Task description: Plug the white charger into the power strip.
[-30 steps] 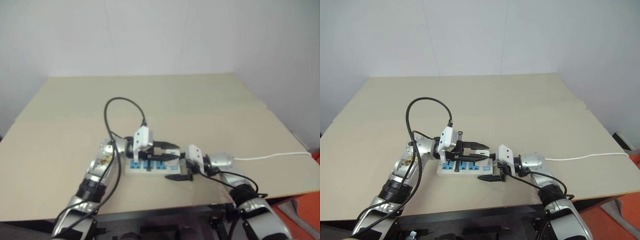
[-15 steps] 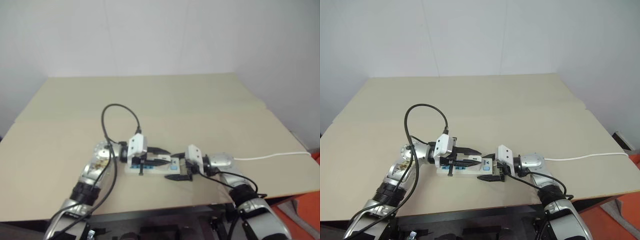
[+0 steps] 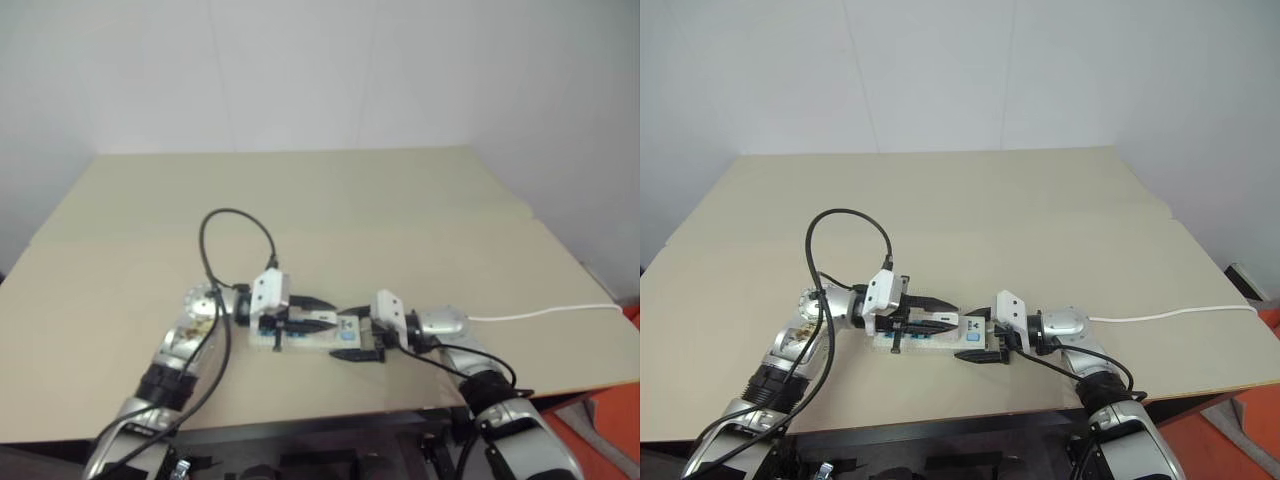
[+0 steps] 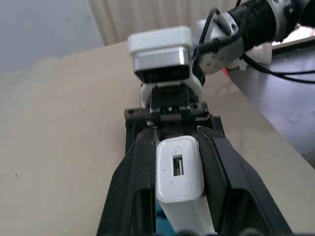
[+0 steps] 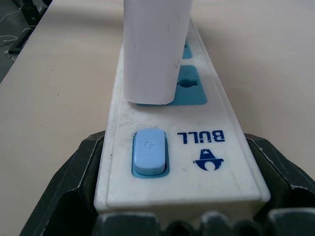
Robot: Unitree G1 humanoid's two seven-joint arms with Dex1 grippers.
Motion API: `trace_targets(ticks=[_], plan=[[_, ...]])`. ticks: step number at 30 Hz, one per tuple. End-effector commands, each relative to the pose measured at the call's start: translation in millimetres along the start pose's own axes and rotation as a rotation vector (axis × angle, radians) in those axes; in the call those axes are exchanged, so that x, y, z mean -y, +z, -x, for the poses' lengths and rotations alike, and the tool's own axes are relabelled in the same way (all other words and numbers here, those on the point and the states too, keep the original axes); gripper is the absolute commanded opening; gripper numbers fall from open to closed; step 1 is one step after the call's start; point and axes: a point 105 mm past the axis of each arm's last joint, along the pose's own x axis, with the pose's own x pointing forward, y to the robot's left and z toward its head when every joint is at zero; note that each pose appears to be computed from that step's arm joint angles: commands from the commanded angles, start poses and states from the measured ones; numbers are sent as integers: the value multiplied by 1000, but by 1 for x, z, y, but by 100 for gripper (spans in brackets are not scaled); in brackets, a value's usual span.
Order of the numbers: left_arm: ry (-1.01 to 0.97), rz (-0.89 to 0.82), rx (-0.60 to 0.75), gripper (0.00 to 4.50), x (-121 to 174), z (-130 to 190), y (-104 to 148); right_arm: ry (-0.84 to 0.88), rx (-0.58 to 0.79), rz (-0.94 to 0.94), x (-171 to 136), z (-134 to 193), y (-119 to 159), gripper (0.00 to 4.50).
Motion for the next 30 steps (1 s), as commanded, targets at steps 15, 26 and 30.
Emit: trace_targets(ticks=[15,26,30], plan=[[-39,131,-140,96,21,-1,-38,43,-56,-21,-12,-4,-12,343],[-92,106,-142,96,27,2,-39,45,-55,-18,-12,-6,-11,343],[-115,94,-157,96,29,5,-43,47,-56,-17,-12,-6,-11,343]])
